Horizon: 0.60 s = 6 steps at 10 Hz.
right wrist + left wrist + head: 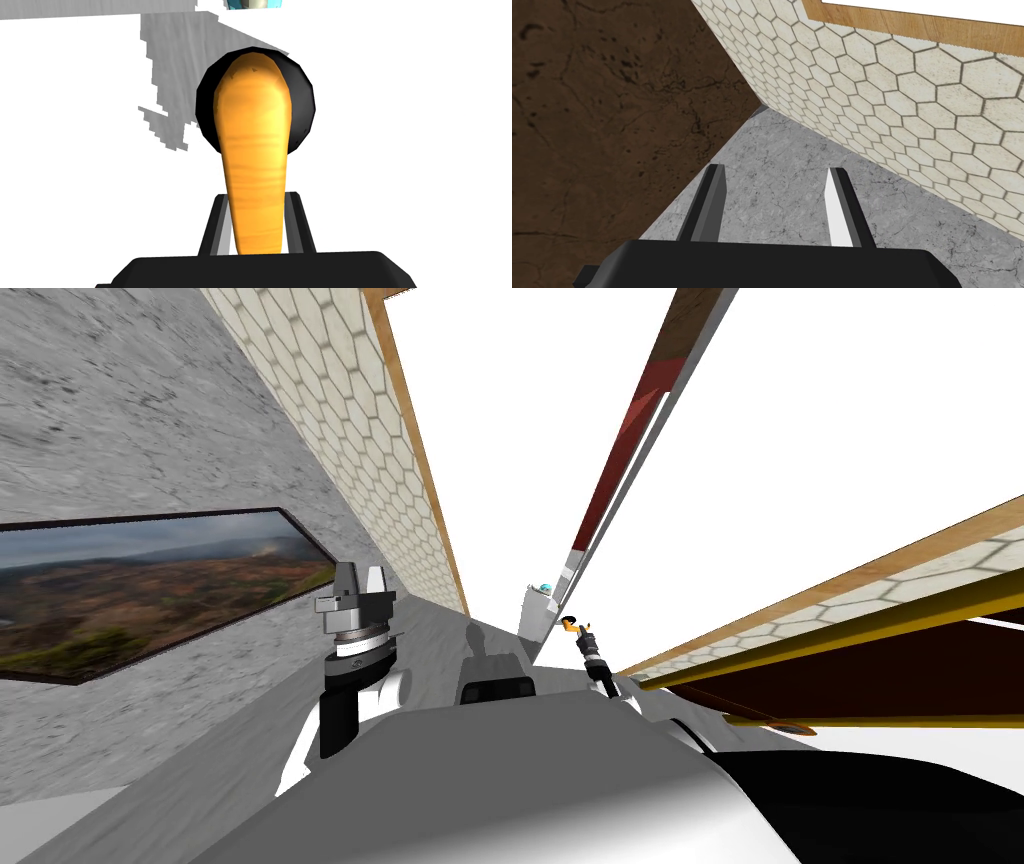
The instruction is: Pull the door open
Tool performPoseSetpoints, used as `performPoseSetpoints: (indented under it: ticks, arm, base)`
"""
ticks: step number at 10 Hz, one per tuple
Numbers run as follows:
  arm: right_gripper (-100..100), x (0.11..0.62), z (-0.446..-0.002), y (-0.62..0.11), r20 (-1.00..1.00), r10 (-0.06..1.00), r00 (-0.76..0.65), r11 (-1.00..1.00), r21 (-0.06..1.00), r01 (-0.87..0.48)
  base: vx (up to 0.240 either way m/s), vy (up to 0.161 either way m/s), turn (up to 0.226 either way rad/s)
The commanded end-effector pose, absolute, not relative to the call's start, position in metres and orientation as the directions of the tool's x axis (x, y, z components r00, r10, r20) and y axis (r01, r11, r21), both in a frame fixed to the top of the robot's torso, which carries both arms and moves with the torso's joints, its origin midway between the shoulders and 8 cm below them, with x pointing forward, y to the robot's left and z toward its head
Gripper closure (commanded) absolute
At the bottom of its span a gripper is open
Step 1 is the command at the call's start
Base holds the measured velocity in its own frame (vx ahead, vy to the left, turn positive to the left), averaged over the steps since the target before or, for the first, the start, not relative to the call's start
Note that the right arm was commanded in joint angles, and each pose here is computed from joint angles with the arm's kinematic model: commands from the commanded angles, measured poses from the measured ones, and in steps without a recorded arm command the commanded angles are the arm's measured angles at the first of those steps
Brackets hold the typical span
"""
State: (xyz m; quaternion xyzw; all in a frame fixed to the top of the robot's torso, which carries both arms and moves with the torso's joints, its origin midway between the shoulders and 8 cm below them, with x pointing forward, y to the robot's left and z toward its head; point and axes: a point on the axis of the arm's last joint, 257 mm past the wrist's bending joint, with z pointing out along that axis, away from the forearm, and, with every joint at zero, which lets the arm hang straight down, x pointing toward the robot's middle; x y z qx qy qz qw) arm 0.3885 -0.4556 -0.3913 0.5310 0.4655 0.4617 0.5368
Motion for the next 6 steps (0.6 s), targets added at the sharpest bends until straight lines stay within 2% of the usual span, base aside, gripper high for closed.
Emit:
performPoseSetpoints:
  ticks: [1,2,4,6]
  arm:
    - [100,0.387,-0.392,-0.446,-0.002,0.995,0.099,0.002,1.0,-0.002]
    - [100,0.386,-0.391,-0.443,-0.001,0.997,0.079,0.001,1.0,-0.001]
    - [100,0.389,-0.394,-0.44,-0.003,0.997,0.078,0.003,1.0,0.008]
    - [100,0.395,-0.394,-0.431,-0.002,0.998,0.058,0.001,1.0,0.007]
  base:
    - [-0.245,-0.059,0.098]
    - [-0.248,-0.053,0.117]
    - [-0.13,-0.023,0.021]
    - [-0.197,-0.047,0.053]
